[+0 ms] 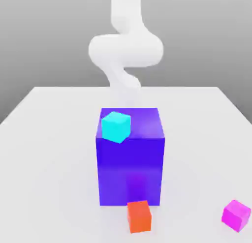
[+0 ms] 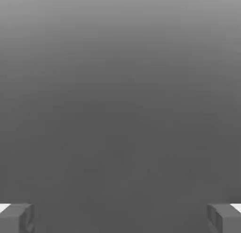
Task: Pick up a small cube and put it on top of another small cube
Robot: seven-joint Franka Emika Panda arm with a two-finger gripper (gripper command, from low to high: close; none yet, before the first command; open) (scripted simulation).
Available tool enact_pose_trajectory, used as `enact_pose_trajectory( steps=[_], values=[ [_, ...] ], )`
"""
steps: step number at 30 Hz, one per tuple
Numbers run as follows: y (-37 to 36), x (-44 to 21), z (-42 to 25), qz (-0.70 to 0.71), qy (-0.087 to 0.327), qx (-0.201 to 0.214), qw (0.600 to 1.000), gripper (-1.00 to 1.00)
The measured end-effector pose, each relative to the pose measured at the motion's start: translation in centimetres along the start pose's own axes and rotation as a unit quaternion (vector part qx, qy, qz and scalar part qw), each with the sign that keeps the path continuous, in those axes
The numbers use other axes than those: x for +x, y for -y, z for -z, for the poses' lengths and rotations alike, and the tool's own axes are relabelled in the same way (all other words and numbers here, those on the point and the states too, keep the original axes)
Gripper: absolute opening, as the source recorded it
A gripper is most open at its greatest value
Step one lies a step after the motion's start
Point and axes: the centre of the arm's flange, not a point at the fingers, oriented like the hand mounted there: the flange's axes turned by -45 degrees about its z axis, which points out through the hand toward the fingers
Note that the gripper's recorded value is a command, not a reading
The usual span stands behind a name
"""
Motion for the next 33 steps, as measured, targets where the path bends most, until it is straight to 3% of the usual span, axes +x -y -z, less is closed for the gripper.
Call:
enact_pose_trajectory(
  steps=[14,28,33],
  values=[
    [13.0,-6.5,-23.9,0.154,0.173,0.025,0.972,0.0],
    [26.1,-25.8,-38.8,0.292,0.323,0.12,0.892,0.0],
    [27.2,-31.3,-43.5,0.301,0.334,0.131,0.884,0.0]
  ],
)
